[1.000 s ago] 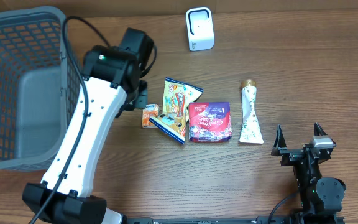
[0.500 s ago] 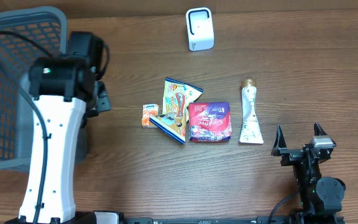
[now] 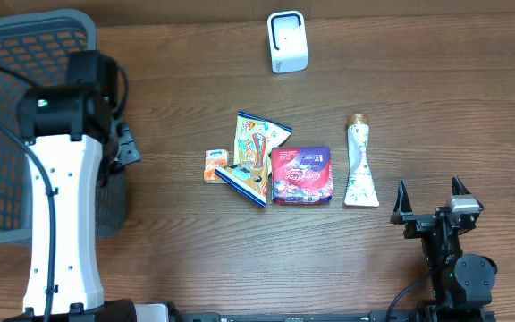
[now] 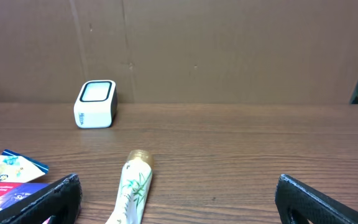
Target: Scan the item barcode
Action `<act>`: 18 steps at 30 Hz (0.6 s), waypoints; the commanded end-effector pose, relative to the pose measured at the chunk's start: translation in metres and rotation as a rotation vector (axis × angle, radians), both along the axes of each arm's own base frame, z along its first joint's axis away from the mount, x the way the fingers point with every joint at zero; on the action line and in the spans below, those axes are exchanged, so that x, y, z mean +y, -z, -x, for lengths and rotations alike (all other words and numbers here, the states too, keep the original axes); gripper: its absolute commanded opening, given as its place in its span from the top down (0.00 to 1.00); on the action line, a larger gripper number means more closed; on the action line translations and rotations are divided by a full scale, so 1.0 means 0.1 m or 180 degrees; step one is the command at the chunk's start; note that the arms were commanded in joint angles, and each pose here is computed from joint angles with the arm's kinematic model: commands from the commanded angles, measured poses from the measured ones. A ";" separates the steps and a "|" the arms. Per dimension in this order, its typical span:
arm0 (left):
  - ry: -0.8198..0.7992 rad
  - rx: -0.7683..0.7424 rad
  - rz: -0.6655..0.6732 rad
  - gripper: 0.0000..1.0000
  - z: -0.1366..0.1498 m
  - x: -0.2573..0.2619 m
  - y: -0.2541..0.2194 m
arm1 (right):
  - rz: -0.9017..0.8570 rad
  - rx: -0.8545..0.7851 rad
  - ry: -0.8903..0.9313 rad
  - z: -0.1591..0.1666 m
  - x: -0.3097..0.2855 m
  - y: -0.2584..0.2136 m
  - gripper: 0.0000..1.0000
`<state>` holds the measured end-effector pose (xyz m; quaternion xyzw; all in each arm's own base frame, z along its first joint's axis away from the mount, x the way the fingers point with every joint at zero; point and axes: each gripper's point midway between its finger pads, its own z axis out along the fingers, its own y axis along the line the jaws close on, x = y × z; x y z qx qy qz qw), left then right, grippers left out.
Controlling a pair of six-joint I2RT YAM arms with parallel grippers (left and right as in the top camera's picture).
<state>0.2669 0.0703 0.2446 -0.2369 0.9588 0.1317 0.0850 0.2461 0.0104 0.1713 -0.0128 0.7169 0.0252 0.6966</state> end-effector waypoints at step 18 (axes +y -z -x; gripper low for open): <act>-0.0165 -0.0048 -0.0038 0.96 0.04 0.19 -0.02 | 0.0014 -0.0012 0.0012 0.00 0.00 0.02 0.00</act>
